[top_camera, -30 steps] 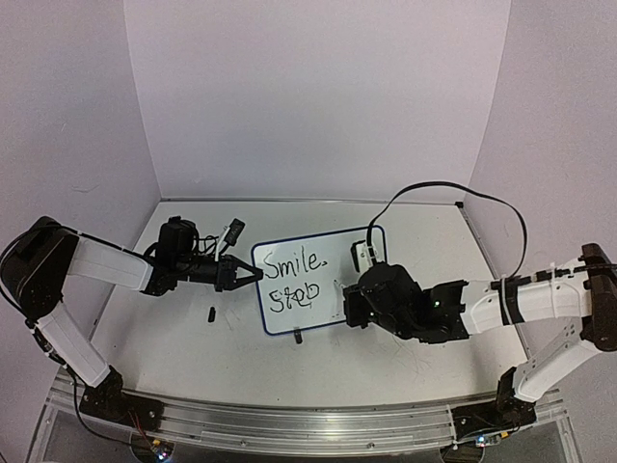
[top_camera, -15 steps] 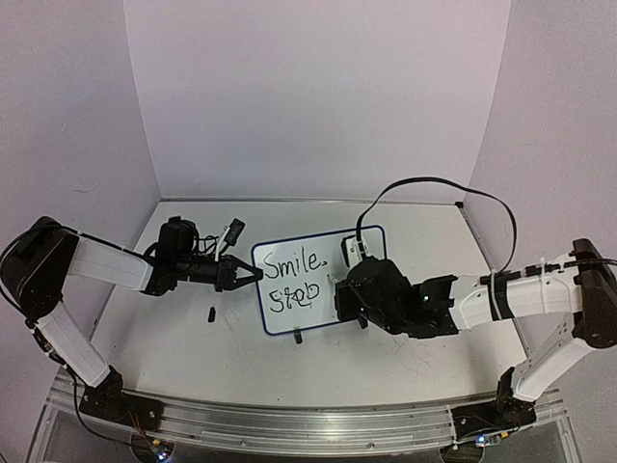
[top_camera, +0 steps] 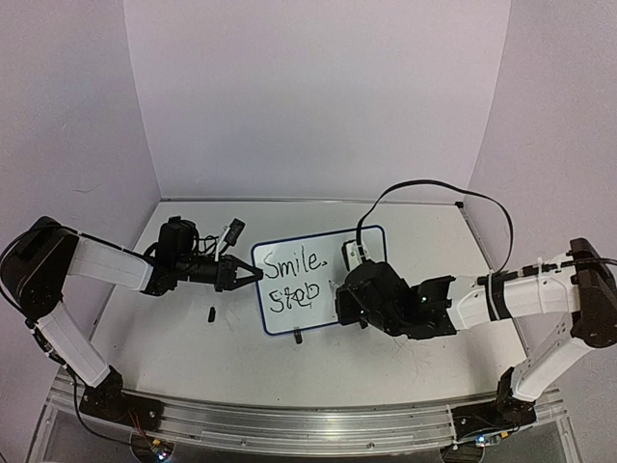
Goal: Write a sentence on the whiteboard
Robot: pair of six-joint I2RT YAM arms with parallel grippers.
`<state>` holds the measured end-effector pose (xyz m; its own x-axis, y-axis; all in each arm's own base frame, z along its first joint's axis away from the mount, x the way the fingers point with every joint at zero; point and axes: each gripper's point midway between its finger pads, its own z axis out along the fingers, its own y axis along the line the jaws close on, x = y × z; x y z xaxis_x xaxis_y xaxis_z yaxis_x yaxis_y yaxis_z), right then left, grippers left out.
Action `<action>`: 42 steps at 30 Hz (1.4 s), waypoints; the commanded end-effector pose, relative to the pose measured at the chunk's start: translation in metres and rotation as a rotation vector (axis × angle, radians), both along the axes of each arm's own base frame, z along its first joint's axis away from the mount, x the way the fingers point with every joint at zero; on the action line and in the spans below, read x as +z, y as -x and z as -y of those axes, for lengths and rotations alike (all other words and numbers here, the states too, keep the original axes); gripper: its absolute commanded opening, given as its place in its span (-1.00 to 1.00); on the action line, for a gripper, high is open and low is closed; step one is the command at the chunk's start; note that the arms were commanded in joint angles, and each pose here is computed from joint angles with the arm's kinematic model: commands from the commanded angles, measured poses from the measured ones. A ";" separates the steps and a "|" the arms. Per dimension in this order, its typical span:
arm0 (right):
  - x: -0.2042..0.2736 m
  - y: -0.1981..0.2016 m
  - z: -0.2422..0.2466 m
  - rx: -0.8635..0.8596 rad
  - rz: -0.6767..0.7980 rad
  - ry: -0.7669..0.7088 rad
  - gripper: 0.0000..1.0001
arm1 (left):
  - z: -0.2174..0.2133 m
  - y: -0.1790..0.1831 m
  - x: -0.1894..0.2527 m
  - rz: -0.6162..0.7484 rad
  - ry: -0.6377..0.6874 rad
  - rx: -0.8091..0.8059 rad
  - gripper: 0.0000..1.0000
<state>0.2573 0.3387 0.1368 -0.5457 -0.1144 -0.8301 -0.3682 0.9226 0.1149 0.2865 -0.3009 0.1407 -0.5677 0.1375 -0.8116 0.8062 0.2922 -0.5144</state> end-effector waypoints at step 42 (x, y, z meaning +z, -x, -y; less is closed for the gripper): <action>0.004 -0.012 -0.003 -0.030 -0.004 -0.020 -1.00 | -0.007 -0.013 -0.022 0.010 -0.092 0.075 -1.00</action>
<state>0.2662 0.3376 0.1388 -0.5462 -0.1037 -0.8312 -0.3550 0.9275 0.1175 0.2866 -0.3008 0.1406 -0.5685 0.1375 -0.8111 0.8055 0.2931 -0.5150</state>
